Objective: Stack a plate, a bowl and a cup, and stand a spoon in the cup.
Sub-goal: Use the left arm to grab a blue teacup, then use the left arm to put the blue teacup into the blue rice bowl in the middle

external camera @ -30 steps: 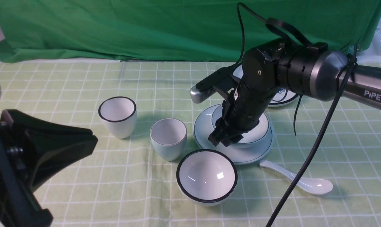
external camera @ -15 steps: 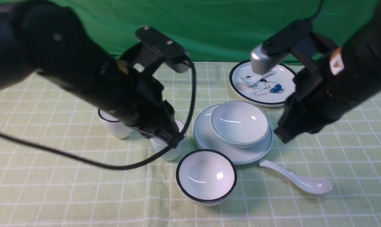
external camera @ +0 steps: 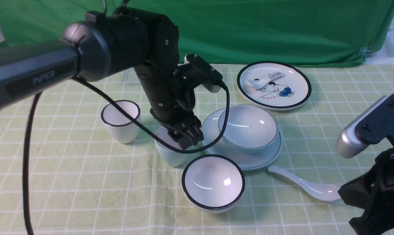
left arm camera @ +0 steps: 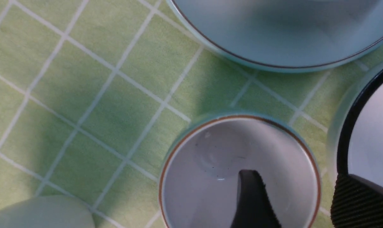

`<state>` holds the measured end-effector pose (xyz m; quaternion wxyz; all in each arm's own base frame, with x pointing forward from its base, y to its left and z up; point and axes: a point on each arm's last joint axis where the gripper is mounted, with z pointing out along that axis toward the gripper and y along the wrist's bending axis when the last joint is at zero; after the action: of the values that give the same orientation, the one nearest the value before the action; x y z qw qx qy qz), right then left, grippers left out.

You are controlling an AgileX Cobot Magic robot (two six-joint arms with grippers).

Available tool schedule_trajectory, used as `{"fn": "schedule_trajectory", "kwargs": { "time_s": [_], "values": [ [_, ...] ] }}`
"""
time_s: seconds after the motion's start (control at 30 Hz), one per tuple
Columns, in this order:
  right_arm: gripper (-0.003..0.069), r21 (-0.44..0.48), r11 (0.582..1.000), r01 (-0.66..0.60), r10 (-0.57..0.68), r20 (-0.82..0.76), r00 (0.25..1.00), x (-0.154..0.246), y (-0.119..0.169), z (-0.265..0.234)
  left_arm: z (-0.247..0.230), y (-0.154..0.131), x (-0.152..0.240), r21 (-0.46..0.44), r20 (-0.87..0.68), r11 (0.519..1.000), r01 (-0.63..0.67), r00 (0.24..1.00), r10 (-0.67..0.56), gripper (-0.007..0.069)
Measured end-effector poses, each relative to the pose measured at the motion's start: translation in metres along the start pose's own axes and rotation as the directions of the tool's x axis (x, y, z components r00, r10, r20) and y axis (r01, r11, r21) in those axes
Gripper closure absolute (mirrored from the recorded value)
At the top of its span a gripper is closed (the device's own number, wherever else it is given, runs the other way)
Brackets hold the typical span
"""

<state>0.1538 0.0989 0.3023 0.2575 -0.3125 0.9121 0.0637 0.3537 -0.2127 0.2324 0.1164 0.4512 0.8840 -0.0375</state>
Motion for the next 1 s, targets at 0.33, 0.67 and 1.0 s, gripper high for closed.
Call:
{"fn": "schedule_trajectory", "kwargs": {
  "time_s": [0.33, 0.67, 1.0],
  "values": [
    [0.0605, 0.000, 1.000, -0.015, 0.015, 0.001, 1.000, 0.001, 0.000, 0.001, 0.024, 0.000, 0.001, 0.036, -0.059, 0.999, 0.004, 0.998, -0.002, 0.0508],
    [0.0594, 0.000, 1.000, -0.017, 0.017, -0.006, 1.000, 0.001, 0.000, 0.001, -0.040, -0.005, -0.036, -0.010, 0.063, 0.998, -0.057, 0.996, 0.057, 0.0582],
    [0.0585, 0.034, 0.999, 0.009, -0.006, -0.087, 0.996, 0.009, -0.003, 0.001, -0.006, -0.044, -0.104, 0.026, 0.166, 0.987, -0.161, 0.974, 0.155, 0.0582]
  ]
}}
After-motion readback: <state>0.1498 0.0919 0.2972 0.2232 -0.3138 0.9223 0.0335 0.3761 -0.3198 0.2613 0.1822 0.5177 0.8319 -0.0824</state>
